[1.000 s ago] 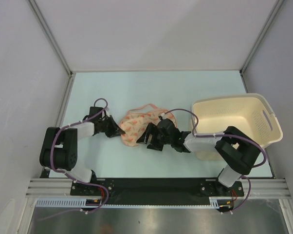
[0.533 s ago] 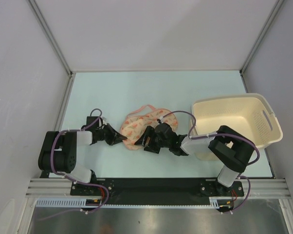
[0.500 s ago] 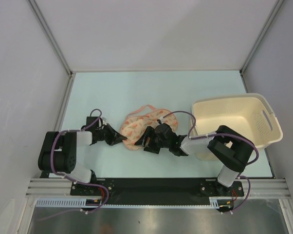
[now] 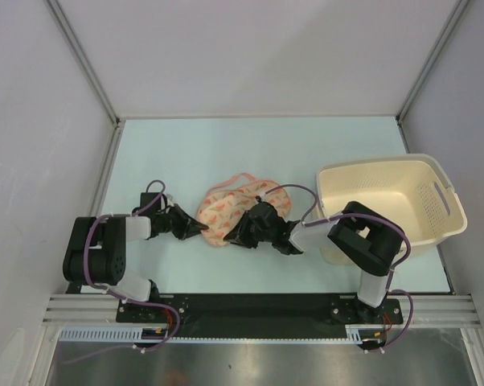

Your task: Place the bra in the laundry bag and zip it closed

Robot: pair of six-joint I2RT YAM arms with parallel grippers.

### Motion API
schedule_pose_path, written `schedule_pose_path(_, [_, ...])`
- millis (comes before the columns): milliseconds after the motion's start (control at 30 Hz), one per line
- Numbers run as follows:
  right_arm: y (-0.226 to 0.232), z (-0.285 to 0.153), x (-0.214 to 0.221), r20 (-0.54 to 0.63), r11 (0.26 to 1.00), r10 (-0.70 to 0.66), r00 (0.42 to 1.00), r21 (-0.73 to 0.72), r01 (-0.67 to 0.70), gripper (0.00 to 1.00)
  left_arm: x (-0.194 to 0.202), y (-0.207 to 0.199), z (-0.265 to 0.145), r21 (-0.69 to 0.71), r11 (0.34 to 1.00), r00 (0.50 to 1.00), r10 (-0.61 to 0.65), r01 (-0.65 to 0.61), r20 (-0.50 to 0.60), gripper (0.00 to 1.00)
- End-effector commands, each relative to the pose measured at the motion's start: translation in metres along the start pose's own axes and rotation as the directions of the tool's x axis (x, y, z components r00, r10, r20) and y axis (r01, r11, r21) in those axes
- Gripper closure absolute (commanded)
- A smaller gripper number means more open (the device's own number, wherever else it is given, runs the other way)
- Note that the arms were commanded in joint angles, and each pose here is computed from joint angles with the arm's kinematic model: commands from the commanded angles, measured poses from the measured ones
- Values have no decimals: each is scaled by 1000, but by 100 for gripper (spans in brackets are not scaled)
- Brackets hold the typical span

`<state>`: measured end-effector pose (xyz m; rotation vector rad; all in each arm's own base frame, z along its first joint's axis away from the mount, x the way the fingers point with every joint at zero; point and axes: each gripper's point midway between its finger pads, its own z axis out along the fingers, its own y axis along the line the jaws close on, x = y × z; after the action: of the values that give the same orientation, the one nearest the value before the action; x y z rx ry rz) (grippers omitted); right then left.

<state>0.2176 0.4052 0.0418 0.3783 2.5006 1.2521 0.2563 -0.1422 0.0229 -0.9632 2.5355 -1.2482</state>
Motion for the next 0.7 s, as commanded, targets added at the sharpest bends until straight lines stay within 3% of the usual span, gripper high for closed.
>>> schedule_pose_path(0, [11, 9, -8, 11, 1000, 23, 1000, -1, -23, 81, -7, -5, 0, 1, 999, 999, 54, -54, -5, 96])
schedule_pose_path(100, [11, 10, -9, 1, 998, 52, 999, 23, -52, 91, -14, -8, -3, -32, 992, 992, 123, -122, 10, 88])
schedule_pose_path(133, [12, 10, -8, -8, 996, 81, 997, 24, -81, 93, -20, -5, -6, -85, 987, 990, 137, -134, 29, 74])
schedule_pose_path(233, [11, 10, -6, -37, 987, 149, 988, 67, -146, 100, -34, -4, -26, -184, 956, 958, 254, -228, 132, 52])
schedule_pose_path(267, [13, 12, -7, -41, 981, 181, 983, 73, -177, 100, -38, -5, -32, -205, 944, 942, 292, -257, 163, 50])
schedule_pose_path(300, [15, 12, -6, -51, 979, 195, 979, 77, -191, 100, -41, -17, -47, -202, 933, 912, 339, -296, 229, 39])
schedule_pose_path(367, [15, 12, -6, -57, 969, 232, 971, 94, -227, 100, -39, -8, -63, -263, 919, 883, 366, -293, 295, 36])
schedule_pose_path(467, [14, 11, -9, -53, 961, 255, 965, 120, -247, 100, -22, -19, -90, -229, 914, 819, 402, -334, 410, 34])
schedule_pose_path(600, [12, 8, -10, -54, 955, 277, 959, 130, -268, 100, 27, -21, -79, -213, 882, 818, 470, -421, 331, 41])
schedule_pose_path(667, [12, 9, -10, -54, 953, 280, 959, 136, -270, 100, 34, -27, -79, -217, 872, 789, 490, -439, 371, 42])
